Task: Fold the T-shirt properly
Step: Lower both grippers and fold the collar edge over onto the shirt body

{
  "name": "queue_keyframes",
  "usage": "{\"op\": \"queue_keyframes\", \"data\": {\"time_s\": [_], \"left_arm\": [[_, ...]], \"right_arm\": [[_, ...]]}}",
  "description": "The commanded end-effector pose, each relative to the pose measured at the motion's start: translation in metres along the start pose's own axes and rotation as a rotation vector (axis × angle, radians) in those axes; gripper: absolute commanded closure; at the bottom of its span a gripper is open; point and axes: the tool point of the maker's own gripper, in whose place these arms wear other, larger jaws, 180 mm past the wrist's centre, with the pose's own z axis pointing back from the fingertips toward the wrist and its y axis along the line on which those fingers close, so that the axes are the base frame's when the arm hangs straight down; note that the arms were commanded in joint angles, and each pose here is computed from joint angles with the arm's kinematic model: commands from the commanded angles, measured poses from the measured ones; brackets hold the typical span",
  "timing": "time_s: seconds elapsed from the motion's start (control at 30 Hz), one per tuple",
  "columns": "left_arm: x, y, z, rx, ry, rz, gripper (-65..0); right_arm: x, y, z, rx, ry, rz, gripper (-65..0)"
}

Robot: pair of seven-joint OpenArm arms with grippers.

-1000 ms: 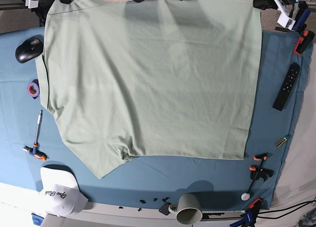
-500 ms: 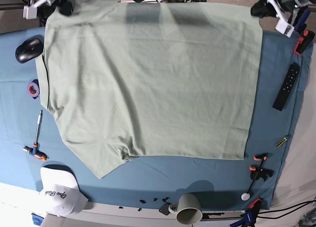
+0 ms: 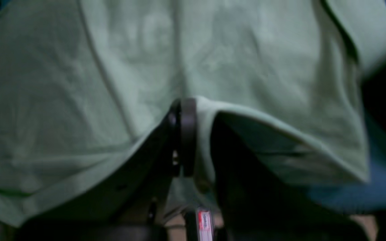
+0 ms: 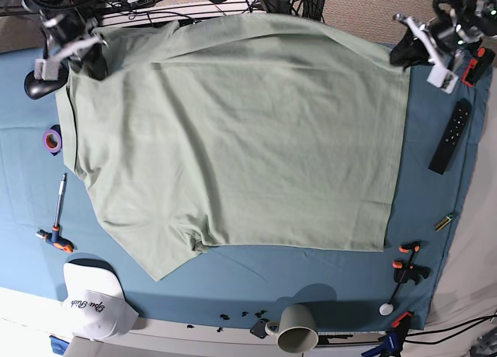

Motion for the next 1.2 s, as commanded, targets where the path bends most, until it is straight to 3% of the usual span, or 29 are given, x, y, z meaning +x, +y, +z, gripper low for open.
{"op": "queue_keyframes", "data": {"time_s": [0.0, 0.13, 0.27, 0.43, 0.67, 0.97, 1.17], "left_arm": [[0.012, -0.001, -0.001, -0.003, -0.031, -0.024, 0.0], [0.032, 0.003, -0.012, 0.017, -0.061, -0.102, 0.0], [0.053, 0.015, -0.014, 0.071, -0.107, -0.113, 0.0], [0.067, 0.020, -0.015, 0.092, -0.140, -0.139, 0.0], [0.063, 0.039, -0.016, 0.158, -0.142, -0.086, 0.0], [0.075, 0.062, -0.022, 0.196, -0.174, -0.047, 0.0], [0.081, 0.069, -0.024, 0.205, -0.188, -0.040, 0.0]], "right_arm": [[0.014, 0.005, -0.003, 0.013, -0.047, 0.027, 0.0], [0.015, 0.018, -0.027, 0.013, -0.026, 0.092, 0.0], [0.018, 0.028, -0.043, 0.011, -0.022, 0.146, 0.0], [0.031, 0.024, -0.054, -0.052, -0.048, 0.181, 0.0], [0.051, 0.000, -0.063, -0.173, -0.110, 0.141, 0.0], [0.031, -0.020, -0.095, -0.174, -0.057, 0.020, 0.0], [0.035, -0.021, -0.103, -0.164, -0.067, -0.003, 0.0]]}}
